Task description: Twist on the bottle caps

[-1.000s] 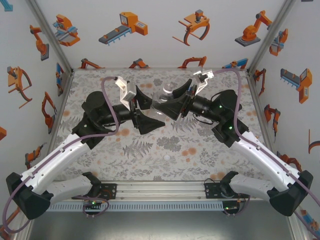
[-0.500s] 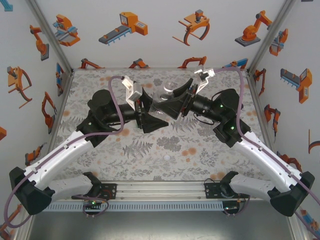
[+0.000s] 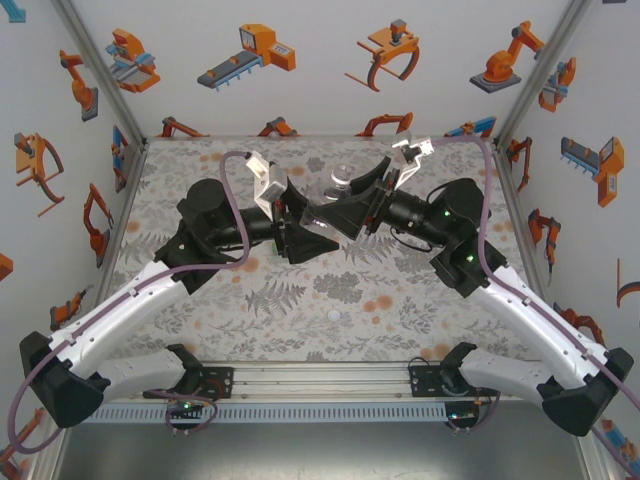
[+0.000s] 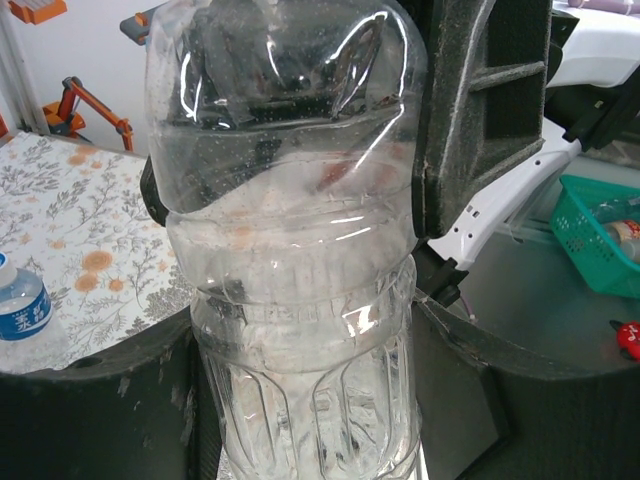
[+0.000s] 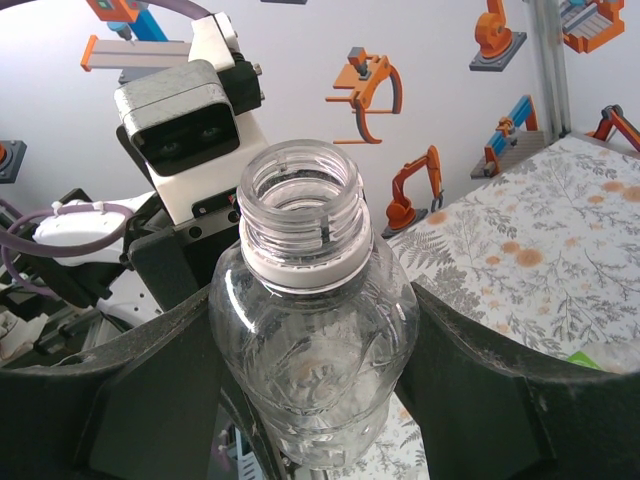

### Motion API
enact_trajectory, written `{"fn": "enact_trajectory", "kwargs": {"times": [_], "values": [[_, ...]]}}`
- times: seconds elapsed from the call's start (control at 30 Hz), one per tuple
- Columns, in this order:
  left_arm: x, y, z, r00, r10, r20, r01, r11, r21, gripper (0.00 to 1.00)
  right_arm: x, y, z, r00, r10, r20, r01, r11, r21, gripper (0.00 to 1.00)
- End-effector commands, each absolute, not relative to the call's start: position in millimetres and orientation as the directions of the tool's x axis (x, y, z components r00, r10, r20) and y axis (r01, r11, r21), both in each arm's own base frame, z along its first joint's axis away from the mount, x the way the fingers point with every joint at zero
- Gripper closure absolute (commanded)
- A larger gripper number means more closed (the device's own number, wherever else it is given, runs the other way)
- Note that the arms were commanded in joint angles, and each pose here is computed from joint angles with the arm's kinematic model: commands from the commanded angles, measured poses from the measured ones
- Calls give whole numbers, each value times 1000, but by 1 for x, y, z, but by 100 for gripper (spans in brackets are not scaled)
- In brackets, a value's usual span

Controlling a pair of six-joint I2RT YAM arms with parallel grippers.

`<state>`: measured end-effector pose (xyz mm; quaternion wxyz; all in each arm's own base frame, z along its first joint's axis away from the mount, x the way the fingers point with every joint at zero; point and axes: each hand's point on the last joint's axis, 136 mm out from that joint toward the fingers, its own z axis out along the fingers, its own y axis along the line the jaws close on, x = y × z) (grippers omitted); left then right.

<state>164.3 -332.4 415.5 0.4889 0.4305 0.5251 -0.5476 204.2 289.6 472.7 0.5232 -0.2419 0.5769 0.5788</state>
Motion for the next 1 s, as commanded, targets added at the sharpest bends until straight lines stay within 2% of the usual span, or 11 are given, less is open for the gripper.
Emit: {"fn": "enact_trajectory", "kwargs": {"times": [0.0, 0.13, 0.23, 0.37, 0.43, 0.5, 0.7, 0.97], "values": [[159, -332, 431, -85, -110, -990, 996, 11, -87, 54, 198, 277, 495, -310, 381, -871, -884, 222, 411, 61], [168, -326, 426, -73, -86, -994, 993, 85, -80, 61, 202, 271, 492, -300, 374, -878, -866, 280, 415, 37], [177, -317, 421, -66, -62, -996, 986, 151, -75, 69, 205, 266, 488, -288, 345, -893, -851, 336, 404, 30], [185, -300, 416, -77, -32, -997, 975, 209, -82, 81, 203, 260, 487, -269, 334, -904, -847, 365, 387, 29], [189, -292, 411, -85, -11, -996, 968, 235, -85, 92, 204, 260, 480, -278, 315, -908, -838, 382, 389, 29], [192, -285, 407, -93, 10, -996, 962, 258, -87, 98, 209, 260, 470, -298, 290, -909, -818, 414, 400, 30], [206, -259, 389, -86, 114, -990, 939, 343, -42, 100, 227, 264, 414, -404, 167, -900, -713, 559, 423, 33], [233, -220, 366, 37, 155, -987, 869, 483, 108, 100, 229, 281, 289, -613, -109, -782, -560, 759, 333, 40]]}}
